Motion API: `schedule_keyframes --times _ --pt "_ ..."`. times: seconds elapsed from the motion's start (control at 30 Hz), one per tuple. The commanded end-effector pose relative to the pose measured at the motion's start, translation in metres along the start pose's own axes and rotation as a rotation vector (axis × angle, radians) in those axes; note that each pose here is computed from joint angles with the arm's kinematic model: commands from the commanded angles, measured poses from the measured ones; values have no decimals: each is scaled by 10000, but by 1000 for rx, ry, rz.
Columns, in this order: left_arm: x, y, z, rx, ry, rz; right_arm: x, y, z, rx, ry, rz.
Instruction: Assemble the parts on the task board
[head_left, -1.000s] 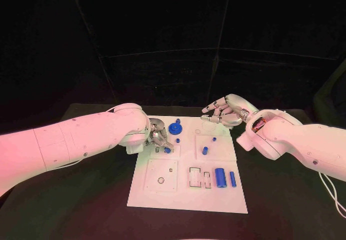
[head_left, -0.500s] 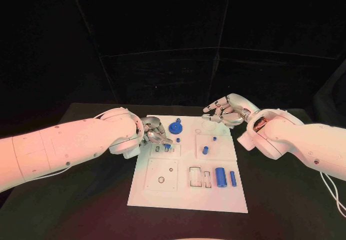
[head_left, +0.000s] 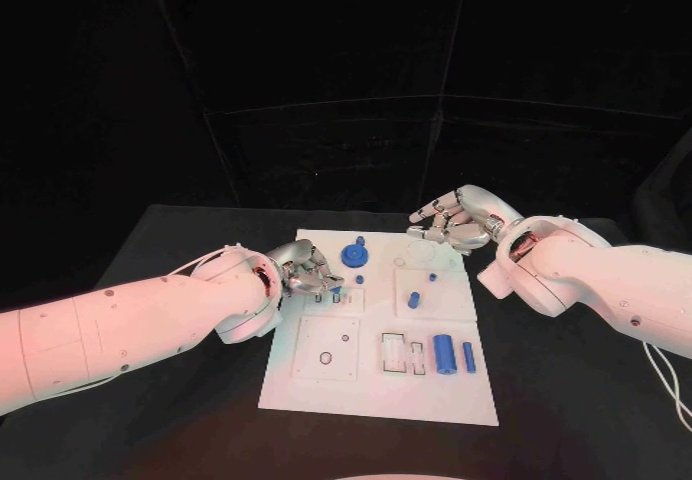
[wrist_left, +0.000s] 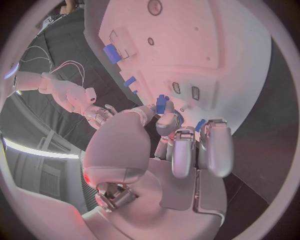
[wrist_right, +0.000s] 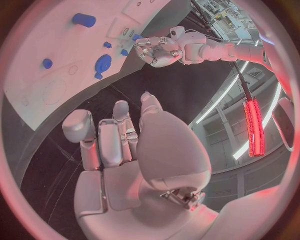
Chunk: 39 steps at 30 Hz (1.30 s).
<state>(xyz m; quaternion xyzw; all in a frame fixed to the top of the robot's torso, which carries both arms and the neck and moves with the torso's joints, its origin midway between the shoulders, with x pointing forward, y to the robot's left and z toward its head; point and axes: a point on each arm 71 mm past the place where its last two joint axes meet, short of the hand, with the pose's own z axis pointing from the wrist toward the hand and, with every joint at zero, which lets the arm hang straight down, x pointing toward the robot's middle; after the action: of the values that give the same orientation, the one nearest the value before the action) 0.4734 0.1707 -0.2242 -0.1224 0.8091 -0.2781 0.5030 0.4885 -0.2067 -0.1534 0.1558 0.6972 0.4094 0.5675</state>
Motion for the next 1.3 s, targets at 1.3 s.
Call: schedule_keyframes --times 1.3 --pt "143 28 133 -34 -15 137 9 22 12 -13 5 -2"
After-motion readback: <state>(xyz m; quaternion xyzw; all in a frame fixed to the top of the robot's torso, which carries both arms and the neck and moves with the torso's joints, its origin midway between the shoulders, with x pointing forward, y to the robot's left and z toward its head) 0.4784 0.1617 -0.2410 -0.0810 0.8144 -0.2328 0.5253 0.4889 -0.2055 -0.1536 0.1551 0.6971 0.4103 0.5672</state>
